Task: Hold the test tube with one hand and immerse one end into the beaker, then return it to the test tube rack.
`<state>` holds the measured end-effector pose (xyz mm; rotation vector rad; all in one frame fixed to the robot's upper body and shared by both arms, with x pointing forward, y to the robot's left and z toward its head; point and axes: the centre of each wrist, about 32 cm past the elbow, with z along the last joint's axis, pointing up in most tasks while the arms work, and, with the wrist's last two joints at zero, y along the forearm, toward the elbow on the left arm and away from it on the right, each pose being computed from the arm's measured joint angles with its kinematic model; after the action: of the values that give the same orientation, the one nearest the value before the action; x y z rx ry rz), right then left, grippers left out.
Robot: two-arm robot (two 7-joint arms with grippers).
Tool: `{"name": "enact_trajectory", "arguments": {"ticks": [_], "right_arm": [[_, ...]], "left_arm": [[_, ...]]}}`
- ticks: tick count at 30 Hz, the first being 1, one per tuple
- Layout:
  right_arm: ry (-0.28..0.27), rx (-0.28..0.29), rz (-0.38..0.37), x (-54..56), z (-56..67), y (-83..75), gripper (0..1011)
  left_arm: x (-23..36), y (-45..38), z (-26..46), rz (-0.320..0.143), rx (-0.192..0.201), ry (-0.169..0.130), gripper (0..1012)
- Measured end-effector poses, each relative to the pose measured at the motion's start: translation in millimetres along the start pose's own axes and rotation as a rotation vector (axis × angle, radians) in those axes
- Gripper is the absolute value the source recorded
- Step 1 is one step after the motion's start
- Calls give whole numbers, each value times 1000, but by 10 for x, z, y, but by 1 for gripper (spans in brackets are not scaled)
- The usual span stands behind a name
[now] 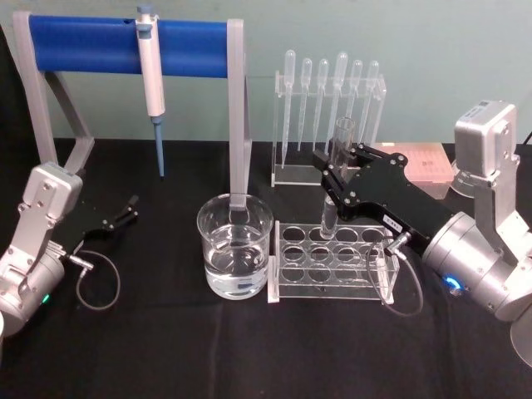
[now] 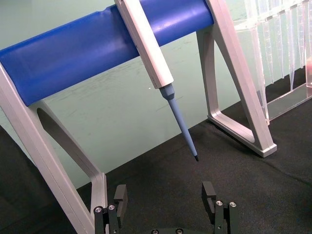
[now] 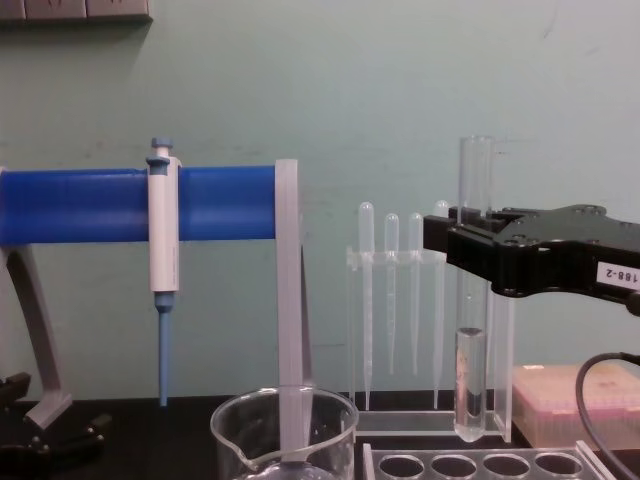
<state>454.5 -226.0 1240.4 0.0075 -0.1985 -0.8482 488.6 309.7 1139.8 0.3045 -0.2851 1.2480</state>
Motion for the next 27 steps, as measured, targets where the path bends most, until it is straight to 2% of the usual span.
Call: {"name": "enact_trajectory", "arguments": {"ticks": [27], "right_arm": [[-1, -1, 0, -5, -5, 3, 228]], "left_arm": [[0, 0, 0, 0, 0, 0, 1000]]}}
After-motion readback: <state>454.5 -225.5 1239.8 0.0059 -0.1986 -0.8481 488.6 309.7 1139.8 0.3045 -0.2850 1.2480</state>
